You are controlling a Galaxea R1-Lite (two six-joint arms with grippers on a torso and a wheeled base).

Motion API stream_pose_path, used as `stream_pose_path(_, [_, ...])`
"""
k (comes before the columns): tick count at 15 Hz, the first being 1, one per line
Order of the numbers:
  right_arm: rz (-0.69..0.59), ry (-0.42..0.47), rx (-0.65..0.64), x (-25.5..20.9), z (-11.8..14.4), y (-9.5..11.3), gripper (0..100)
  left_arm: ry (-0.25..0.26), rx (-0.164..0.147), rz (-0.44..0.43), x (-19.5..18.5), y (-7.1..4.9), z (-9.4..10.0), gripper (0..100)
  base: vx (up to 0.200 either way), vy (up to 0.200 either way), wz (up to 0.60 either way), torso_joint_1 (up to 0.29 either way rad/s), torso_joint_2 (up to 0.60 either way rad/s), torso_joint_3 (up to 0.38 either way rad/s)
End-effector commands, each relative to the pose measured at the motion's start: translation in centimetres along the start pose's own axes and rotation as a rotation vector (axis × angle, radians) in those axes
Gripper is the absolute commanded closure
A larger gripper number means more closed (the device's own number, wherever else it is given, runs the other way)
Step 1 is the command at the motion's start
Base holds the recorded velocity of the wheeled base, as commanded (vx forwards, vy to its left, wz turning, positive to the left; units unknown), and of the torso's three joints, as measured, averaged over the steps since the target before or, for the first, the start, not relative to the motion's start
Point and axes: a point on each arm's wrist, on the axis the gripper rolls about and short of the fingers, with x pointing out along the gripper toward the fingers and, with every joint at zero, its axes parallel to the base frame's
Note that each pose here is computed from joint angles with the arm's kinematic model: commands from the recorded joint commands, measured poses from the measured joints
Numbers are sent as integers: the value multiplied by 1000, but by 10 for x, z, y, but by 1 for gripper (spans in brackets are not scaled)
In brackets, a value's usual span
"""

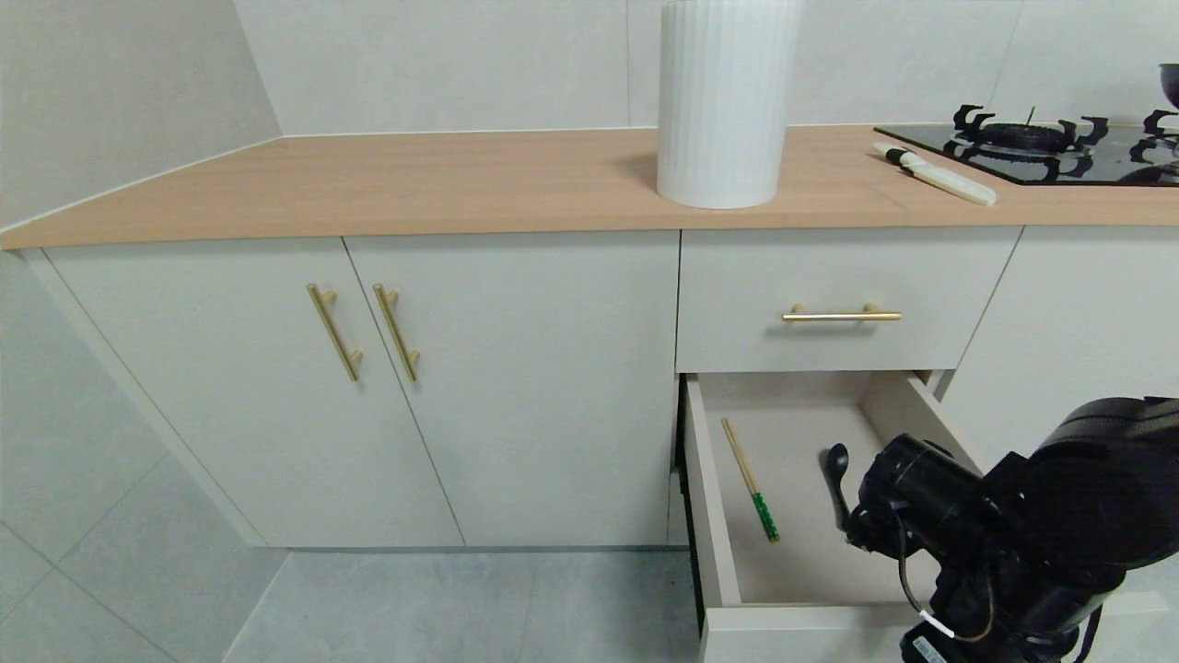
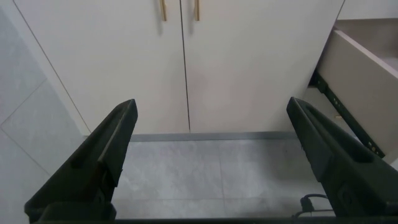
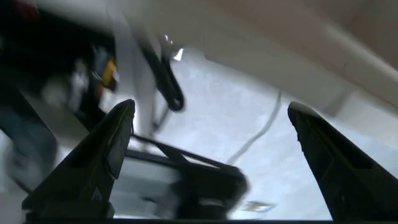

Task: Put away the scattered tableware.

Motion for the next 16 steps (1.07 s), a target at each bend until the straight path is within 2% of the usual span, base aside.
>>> stream_pose_path(1, [-6,11,57,9,15,0,0,0,0,-1,0,0,0,0,0,0,0,0,0,0])
stream_pose_path(4, [-2,-22,184,7,33,-7,0,0,0,-1,0,0,0,0,0,0,0,0,0,0])
stream_pose_path(10, [-12,-62,295,10,51,-23,0,0,0,-1,0,0,0,0,0,0,0,0,0,0])
stream_pose_path(16, [-5,-232,380,15,65,-35,0,0,0,-1,0,0,0,0,0,0,0,0,0,0])
